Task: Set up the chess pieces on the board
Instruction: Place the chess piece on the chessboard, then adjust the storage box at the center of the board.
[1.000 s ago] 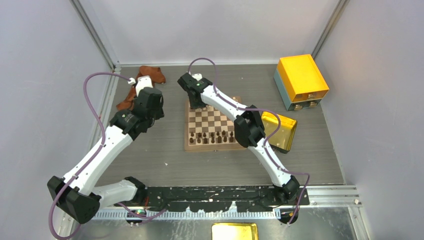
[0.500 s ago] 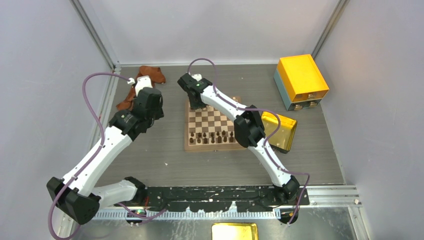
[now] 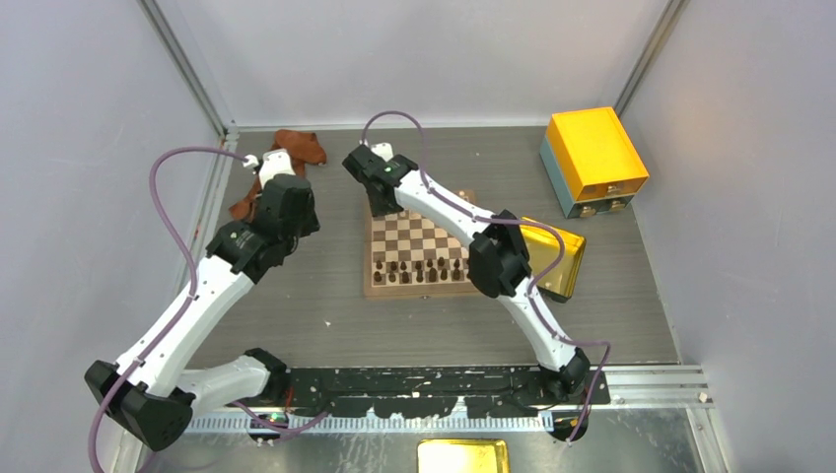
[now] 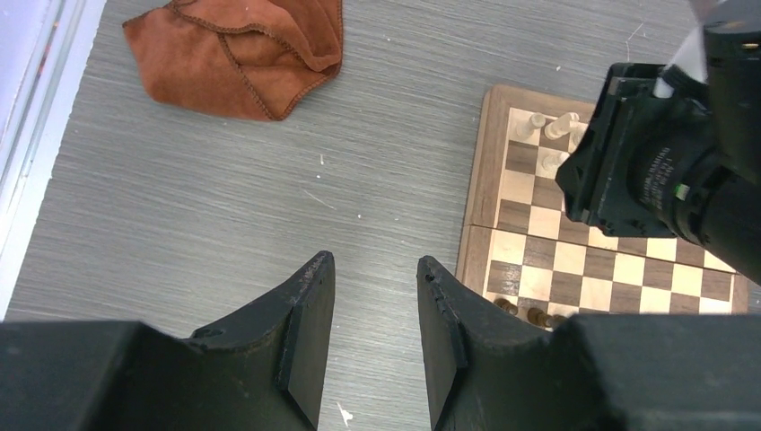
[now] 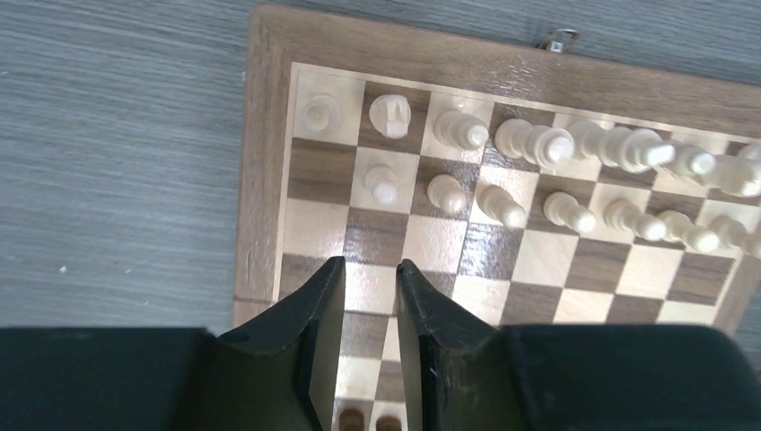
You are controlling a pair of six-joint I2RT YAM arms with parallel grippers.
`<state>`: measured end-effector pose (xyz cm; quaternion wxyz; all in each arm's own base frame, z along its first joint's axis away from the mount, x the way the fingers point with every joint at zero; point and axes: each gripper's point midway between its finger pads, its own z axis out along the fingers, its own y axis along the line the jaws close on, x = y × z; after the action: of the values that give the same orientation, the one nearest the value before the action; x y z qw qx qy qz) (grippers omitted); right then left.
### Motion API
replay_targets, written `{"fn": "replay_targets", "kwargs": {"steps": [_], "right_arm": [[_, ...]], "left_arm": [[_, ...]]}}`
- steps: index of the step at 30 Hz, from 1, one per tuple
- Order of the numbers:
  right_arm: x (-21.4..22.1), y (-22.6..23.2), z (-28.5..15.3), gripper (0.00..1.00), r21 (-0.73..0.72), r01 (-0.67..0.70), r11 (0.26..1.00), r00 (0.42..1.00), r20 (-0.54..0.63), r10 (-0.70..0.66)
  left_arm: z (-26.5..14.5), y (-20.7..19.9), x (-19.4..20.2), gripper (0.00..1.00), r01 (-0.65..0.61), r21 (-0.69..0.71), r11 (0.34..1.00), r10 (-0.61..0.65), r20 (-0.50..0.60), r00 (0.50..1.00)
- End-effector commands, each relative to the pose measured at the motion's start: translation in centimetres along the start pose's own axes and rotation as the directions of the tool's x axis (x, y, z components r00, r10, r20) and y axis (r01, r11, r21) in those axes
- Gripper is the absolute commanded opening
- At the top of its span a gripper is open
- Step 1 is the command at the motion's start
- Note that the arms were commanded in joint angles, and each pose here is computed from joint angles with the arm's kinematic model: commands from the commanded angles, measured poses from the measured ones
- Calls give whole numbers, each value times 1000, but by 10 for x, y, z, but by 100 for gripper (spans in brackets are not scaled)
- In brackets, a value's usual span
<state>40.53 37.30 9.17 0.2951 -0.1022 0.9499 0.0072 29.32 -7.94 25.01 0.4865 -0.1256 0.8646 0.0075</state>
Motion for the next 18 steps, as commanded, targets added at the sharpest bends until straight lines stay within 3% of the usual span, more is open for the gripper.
{"fn": "replay_targets", "kwargs": {"steps": [1, 10, 18], "right_arm": [[-42, -10, -65, 33, -28, -42, 999, 989, 143, 46], [-43, -84, -137, 33, 59, -182, 982, 958, 236, 164], [-3, -200, -172, 33, 182, -393, 901, 905, 253, 343]], "left_arm": [[-12, 1, -23, 40, 60, 9, 998, -60, 71, 996], [-6, -30, -47, 41, 62, 86, 994, -69, 83, 994], [6, -121, -59, 49, -57, 247, 967, 35, 90, 995]]}}
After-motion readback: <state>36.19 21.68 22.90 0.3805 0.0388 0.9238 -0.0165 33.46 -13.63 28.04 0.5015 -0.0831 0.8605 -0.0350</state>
